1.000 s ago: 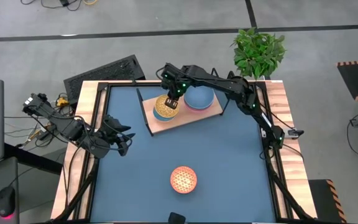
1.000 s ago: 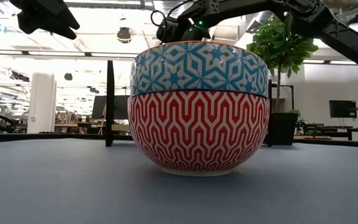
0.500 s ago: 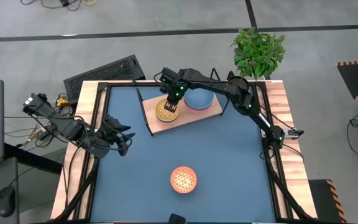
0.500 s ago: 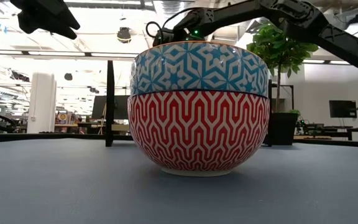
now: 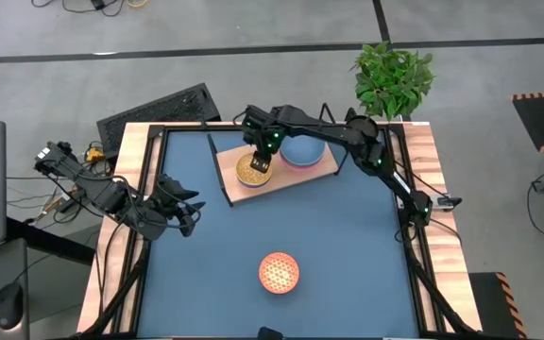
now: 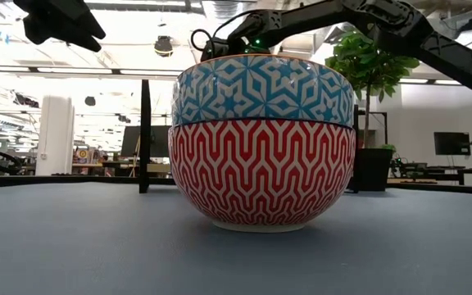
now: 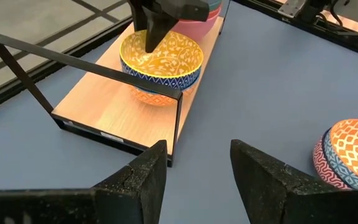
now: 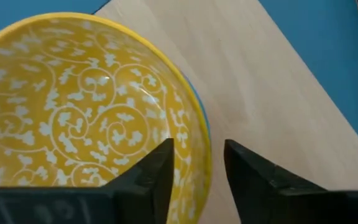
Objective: Place and stack bowls onto a shelf
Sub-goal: Stack the orange bowl on top of the yellow bowl on the shelf
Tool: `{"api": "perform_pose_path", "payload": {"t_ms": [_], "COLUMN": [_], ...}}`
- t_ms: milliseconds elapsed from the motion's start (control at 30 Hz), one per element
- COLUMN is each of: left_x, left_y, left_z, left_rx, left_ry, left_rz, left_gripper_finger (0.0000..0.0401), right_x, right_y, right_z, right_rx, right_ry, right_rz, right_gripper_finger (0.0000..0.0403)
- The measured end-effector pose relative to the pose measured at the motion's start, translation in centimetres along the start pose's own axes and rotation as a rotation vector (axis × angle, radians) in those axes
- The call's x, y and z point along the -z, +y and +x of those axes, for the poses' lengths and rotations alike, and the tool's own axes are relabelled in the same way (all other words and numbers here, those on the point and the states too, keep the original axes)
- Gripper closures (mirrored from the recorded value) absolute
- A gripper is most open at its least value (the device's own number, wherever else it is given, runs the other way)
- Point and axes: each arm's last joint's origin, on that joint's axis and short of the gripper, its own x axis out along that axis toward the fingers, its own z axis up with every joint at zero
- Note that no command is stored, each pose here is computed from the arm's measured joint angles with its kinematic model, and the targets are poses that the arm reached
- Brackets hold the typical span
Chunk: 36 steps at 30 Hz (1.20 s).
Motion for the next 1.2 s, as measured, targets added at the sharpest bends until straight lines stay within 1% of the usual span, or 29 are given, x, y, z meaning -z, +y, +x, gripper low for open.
{"api": "perform_pose_path", "payload": {"t_ms": [100, 200, 267, 400, 500, 567, 633, 733, 833, 933, 1067, 1200], "left_x": [0.0, 0.0, 0.0, 0.0, 0.0, 0.0, 0.0, 0.0, 0.0, 0.0, 0.1, 0.1], "left_y": [0.0, 0.0, 0.0, 0.0, 0.0, 0.0, 0.0, 0.0, 0.0, 0.1, 0.1, 0.1], "left_z": [0.0, 0.0, 0.0, 0.0, 0.0, 0.0, 0.0, 0.0, 0.0, 0.0, 0.0, 0.0], "left_rx": [0.0, 0.0, 0.0, -0.001, -0.002, -0.004, -0.007, -0.007, -0.008, -0.007, -0.007, -0.007], "left_ry": [0.0, 0.0, 0.0, 0.0, 0.001, -0.002, -0.005, -0.005, -0.004, 0.001, 0.002, 0.003], "left_rz": [0.0, 0.0, 0.0, 0.0, 0.0, 0.0, -0.002, -0.002, -0.001, 0.002, 0.003, 0.002], "left_gripper_finger": [0.0239, 0.0239, 0.0239, 0.0239, 0.0239, 0.0239, 0.0239, 0.0239, 0.0239, 0.0239, 0.0239, 0.0239], "right_x": [0.0, -0.2, -0.1, -0.4, -0.8, -1.5, -1.9, -2.3, -2.2, -2.2, -2.0, -2.2], "right_y": [0.0, 0.2, 0.2, 0.5, 1.6, 3.1, 4.8, 6.9, 7.9, 8.1, 7.4, 6.9], "right_z": [-0.3, -0.9, -1.8, -4.0, -5.4, -5.8, -5.7, -4.3, -3.1, -2.8, -2.3, -2.6], "right_rx": [0.001, 0.001, 0.003, 0.005, 0.004, -0.01, -0.026, -0.046, -0.054, -0.055, -0.053, -0.047], "right_ry": [-0.004, -0.028, -0.032, -0.087, -0.156, -0.225, -0.276, -0.31, -0.296, -0.308, -0.286, -0.298], "right_rz": [0.0, -0.005, -0.004, -0.004, -0.031, -0.068, -0.123, -0.207, -0.24, -0.248, -0.212, -0.202], "right_gripper_finger": [0.0219, 0.0213, 0.0214, 0.0219, 0.0224, 0.0231, 0.024, 0.0257, 0.0274, 0.0284, 0.0288, 0.029]}}
